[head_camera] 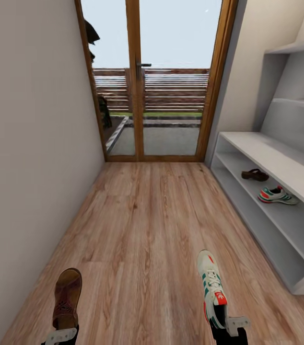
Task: Pick up the two gym shoes and the two sandals from the corridor floor and place them onto the hallstand (shoe rack) in the corridor, making sure they are on the rack and not on the floor. Arrange them so the two gym shoes are next to each other and the two sandals are next to each other.
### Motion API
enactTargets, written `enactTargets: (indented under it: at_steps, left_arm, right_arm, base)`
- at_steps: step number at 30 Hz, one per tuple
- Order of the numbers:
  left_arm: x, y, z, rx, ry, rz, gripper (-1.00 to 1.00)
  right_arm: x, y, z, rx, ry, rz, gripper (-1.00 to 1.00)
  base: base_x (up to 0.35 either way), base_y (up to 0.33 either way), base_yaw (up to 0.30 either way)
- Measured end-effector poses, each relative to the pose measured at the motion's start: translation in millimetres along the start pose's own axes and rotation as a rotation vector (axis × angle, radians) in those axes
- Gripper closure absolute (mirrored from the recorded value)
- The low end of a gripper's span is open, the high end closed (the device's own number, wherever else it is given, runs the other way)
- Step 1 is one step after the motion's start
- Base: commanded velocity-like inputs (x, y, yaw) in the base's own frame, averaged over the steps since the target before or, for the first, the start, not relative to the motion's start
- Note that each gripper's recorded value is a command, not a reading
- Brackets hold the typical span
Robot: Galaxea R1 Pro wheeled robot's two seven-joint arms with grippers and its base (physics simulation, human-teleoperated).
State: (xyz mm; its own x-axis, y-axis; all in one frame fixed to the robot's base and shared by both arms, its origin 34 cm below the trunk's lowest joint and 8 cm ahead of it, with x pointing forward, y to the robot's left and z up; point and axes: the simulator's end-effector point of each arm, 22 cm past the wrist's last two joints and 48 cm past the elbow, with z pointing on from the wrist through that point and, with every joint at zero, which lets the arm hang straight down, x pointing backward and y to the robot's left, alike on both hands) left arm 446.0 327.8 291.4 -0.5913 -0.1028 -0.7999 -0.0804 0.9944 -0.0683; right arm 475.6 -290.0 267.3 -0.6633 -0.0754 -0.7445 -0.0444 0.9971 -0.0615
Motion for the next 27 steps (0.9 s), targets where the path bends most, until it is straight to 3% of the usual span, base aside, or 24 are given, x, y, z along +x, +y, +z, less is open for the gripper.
enactTargets:
  at_steps: [27]
  left_arm:
    - [0.0,-0.7,0.1,0.002,0.0,0.001,1.0]
  right_arm:
    - [-0.3,-0.1,0.1,0.0,-0.001,0.0,1.0]
  base:
    - [0.34,0.0,0.0]
